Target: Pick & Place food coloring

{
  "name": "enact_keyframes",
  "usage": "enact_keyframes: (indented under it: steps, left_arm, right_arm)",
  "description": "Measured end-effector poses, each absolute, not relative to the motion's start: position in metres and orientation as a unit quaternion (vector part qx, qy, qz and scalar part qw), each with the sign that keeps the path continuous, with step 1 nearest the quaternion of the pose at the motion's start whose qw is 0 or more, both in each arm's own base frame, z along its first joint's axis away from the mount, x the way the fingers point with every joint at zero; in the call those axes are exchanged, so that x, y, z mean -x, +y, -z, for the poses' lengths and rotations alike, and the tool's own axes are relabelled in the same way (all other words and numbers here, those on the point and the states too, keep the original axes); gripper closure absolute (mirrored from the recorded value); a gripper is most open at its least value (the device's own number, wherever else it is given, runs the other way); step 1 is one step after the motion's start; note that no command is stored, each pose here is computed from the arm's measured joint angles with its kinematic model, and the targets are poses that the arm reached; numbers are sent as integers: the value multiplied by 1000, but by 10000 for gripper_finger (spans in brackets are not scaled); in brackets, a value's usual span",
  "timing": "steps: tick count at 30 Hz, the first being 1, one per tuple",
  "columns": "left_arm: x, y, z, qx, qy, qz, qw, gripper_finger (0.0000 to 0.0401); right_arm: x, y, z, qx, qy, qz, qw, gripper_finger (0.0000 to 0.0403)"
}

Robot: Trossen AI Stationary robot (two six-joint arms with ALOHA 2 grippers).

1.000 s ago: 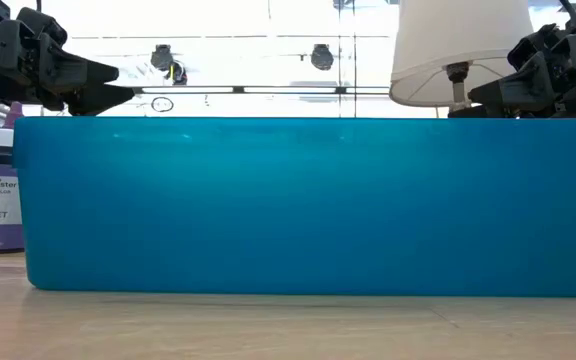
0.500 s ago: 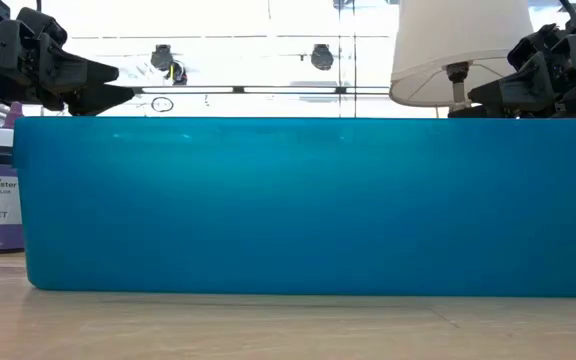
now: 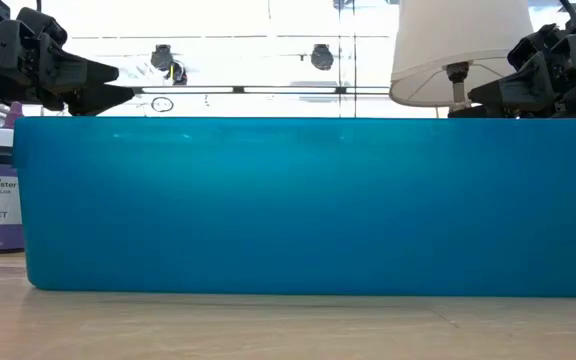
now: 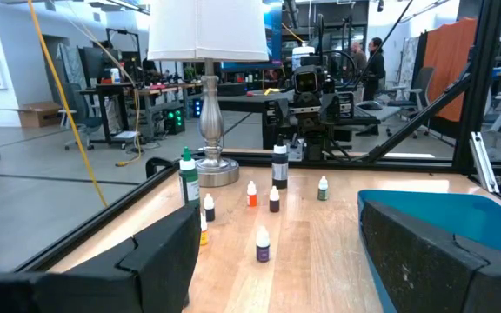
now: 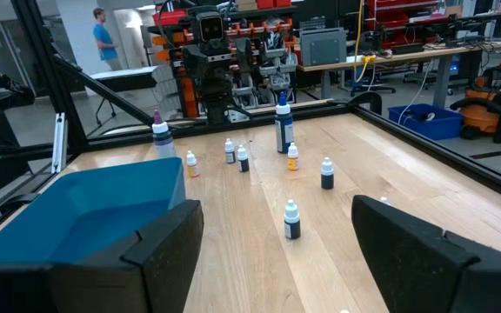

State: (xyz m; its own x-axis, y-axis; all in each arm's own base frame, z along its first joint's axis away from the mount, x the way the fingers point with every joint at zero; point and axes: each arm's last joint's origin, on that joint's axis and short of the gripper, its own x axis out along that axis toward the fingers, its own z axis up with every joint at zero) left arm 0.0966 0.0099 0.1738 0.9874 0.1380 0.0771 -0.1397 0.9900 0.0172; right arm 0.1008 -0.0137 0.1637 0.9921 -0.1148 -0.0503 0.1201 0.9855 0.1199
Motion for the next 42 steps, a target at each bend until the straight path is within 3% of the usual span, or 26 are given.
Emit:
enact_keyframes:
  steps: [36, 42]
  left_arm:
    - [-97, 10, -174, -11, -38, -70, 997, 91]
    - [-97, 10, -174, -11, -38, -70, 997, 91]
  right_arm:
    - [-101, -14, -164, -63, 19, 58, 996, 120]
    - [-101, -13, -165, -245, 6, 48, 968, 119]
